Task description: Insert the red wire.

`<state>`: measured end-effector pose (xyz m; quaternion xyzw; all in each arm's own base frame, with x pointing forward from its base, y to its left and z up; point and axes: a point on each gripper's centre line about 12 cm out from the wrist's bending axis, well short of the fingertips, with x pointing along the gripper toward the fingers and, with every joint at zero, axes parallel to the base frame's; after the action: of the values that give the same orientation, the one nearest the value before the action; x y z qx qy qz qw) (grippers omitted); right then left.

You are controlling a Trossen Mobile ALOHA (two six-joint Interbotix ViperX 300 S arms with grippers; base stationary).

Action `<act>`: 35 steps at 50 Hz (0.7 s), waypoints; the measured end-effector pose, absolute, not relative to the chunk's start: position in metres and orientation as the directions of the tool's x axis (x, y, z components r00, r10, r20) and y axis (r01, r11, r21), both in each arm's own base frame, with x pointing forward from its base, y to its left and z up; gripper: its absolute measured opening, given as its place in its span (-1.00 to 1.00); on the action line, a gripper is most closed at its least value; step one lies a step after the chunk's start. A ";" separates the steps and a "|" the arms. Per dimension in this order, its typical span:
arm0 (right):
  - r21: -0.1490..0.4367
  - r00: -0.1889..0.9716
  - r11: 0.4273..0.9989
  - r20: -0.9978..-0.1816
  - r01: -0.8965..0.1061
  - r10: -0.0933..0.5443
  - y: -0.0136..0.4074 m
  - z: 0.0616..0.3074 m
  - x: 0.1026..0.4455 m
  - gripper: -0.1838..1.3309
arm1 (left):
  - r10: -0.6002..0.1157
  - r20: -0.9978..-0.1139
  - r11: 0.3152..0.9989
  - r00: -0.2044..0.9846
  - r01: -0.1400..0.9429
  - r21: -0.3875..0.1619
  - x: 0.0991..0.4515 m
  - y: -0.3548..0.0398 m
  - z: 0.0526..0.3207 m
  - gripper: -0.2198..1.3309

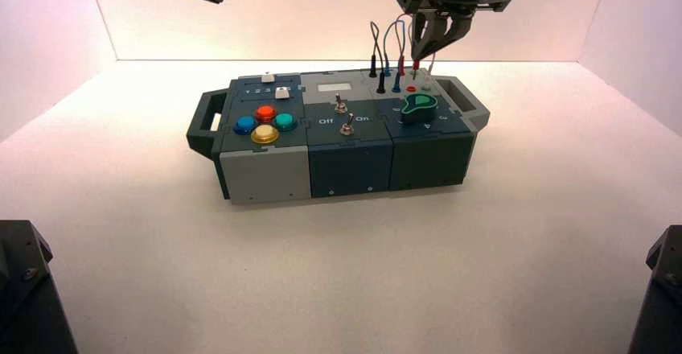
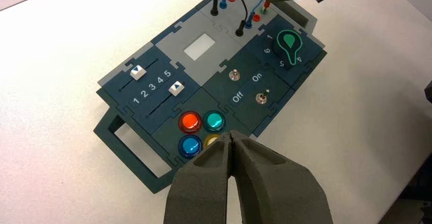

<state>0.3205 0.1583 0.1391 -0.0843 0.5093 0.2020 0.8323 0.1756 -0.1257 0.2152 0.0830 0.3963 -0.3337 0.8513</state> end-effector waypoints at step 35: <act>0.025 0.425 0.894 -0.873 -0.448 0.238 0.156 0.134 0.321 -0.76 | -0.498 -0.735 0.766 0.459 0.631 -0.125 0.177 -0.126 0.213 -0.92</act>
<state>0.3208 0.1561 0.1339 -0.1062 0.4956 0.2049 0.8374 0.1770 -0.1262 0.2128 0.0828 0.4003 -0.3321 0.8501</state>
